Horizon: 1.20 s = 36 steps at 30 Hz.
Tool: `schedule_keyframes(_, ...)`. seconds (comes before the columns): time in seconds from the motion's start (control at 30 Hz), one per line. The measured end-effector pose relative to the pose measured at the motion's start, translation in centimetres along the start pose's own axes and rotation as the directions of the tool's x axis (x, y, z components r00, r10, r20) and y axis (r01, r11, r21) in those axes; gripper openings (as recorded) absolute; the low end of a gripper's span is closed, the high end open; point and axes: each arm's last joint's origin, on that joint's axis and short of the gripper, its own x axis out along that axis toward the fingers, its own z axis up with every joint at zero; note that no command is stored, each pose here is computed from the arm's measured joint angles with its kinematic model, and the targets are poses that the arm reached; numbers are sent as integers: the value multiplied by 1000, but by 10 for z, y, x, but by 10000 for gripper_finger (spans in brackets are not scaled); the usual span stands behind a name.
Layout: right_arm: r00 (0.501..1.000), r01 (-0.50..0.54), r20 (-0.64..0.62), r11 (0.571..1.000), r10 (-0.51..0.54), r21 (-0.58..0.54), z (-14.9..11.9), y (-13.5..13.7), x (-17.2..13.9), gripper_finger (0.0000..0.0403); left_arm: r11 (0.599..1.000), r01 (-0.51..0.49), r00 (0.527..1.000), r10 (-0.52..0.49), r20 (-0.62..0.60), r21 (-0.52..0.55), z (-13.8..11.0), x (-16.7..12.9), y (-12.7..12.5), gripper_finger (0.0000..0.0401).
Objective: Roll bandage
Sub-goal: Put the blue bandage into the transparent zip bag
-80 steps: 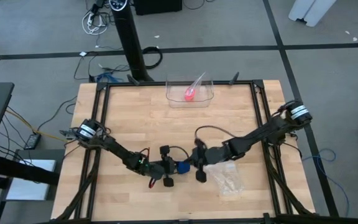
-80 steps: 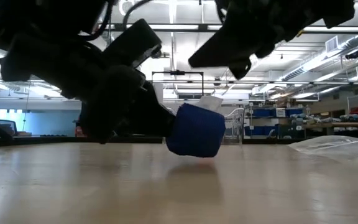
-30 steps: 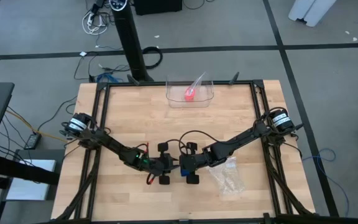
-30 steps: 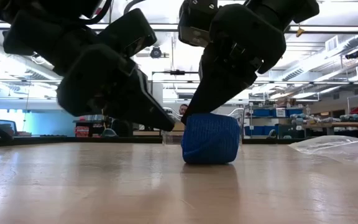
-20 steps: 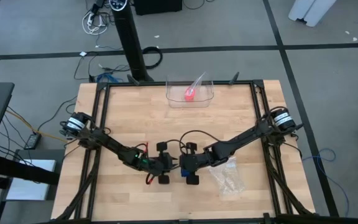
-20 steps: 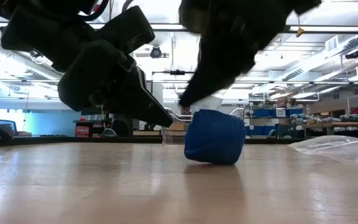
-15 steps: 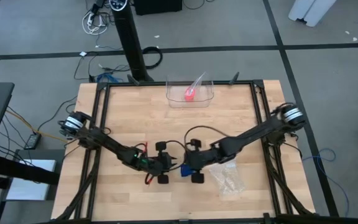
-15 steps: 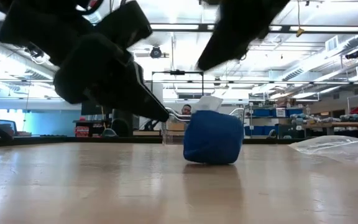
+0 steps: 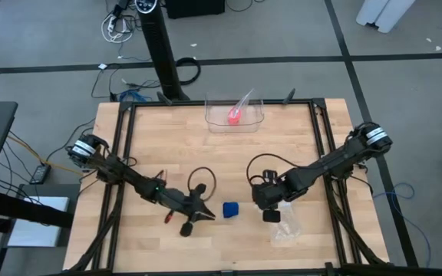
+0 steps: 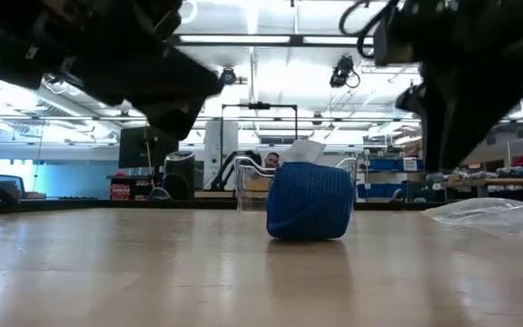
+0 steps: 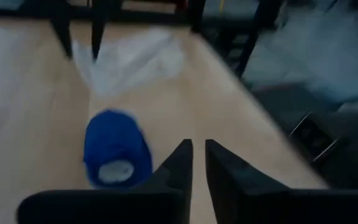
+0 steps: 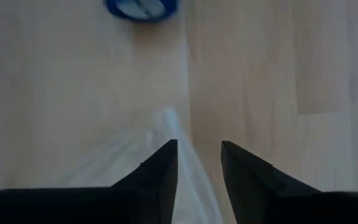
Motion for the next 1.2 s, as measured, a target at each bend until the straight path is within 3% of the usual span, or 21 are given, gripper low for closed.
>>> schedule_keyframes(0.1, 999, 10, -33, 1000, -10, 2, -1, -2, 11, 130, 998, 46, 997, -44, 68, -34, -1, -5, 1, 30)
schedule_keyframes(0.2, 996, -38, -79, 999, 37, -12, -2, -1, 17, 132, 994, 89, 995, -85, 57, -67, -4, -8, 3, 25)
schedule_keyframes(0.4, 981, -129, -144, 992, 128, -1, -2, -2, 24, 131, 988, 103, 994, -97, 53, -112, -6, -9, 3, 29)
schedule_keyframes(0.53, 973, -132, -189, 991, 130, 0, -4, -1, 34, 126, 986, 117, 991, -109, 73, -115, -4, -9, 5, 31)
schedule_keyframes(0.63, 965, -137, -229, 990, 131, -13, -7, 0, 45, 102, 982, 142, 987, -132, 91, -124, -1, -9, 8, 31)
schedule_keyframes(0.77, 967, -123, -230, 991, 108, -52, -7, 4, 44, 35, 961, 241, 960, -216, 180, -133, 7, -14, 20, 32)
schedule_keyframes(0.83, 977, -95, -200, 990, 73, -101, -3, 10, 32, 10, 947, 294, 933, -256, 252, -129, 10, -21, 29, 32)
schedule_keyframes(1.0, 999, -14, -50, 972, 2, -234, 12, 27, -14, 10, 936, 334, 870, -260, 419, -112, 18, -40, 50, 32)
schedule_keyframes(1.2, 963, 84, 265, 881, 48, -465, 28, 59, -80, 5, 931, 347, 859, -268, 435, -112, 25, -42, 69, 32)
